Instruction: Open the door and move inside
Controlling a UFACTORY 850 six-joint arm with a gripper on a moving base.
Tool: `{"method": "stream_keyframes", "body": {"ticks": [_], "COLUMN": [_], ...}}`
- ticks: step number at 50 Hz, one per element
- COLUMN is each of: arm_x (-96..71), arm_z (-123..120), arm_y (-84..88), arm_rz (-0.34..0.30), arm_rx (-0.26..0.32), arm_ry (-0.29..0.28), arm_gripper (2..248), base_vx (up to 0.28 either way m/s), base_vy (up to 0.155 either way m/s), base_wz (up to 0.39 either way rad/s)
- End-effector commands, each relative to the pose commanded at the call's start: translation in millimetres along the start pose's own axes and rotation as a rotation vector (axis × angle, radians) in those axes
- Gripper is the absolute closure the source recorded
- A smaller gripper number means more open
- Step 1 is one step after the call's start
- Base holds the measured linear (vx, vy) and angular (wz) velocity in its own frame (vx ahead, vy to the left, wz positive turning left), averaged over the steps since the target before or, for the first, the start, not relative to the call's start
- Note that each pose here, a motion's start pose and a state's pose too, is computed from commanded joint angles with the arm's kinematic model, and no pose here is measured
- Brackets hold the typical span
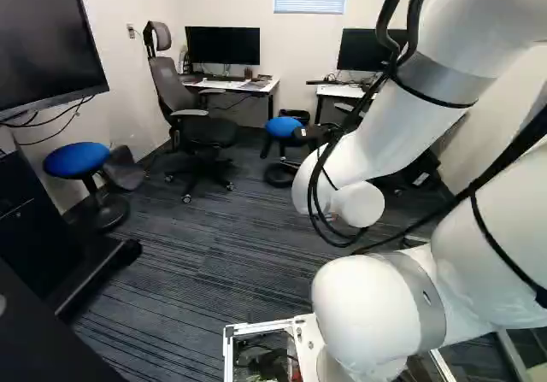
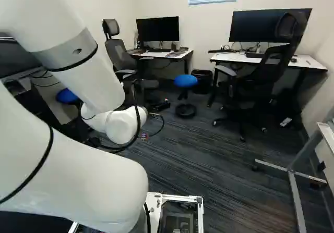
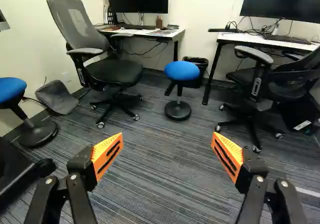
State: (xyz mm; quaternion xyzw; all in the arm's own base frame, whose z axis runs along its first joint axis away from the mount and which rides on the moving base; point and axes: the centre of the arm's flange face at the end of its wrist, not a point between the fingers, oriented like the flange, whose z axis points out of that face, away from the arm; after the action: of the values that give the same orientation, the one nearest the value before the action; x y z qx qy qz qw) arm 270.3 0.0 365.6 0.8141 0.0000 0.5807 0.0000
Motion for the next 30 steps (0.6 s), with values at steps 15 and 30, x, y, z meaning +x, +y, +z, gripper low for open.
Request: {"method": "stream_keyframes", "body": {"ticks": [15,30], "arm_x": [0.0,0.0], "arm_z": [0.0,0.0], "arm_y": [0.0,0.0], "arm_rz": [0.0,0.0], "arm_rx": [0.0,0.0], "arm_ry": [0.0,0.0], "arm_gripper": [3,3], "base_vx": [0.206,0.209], "base_vy": [0.062,0.059], "base_wz": [0.263,0.243]}}
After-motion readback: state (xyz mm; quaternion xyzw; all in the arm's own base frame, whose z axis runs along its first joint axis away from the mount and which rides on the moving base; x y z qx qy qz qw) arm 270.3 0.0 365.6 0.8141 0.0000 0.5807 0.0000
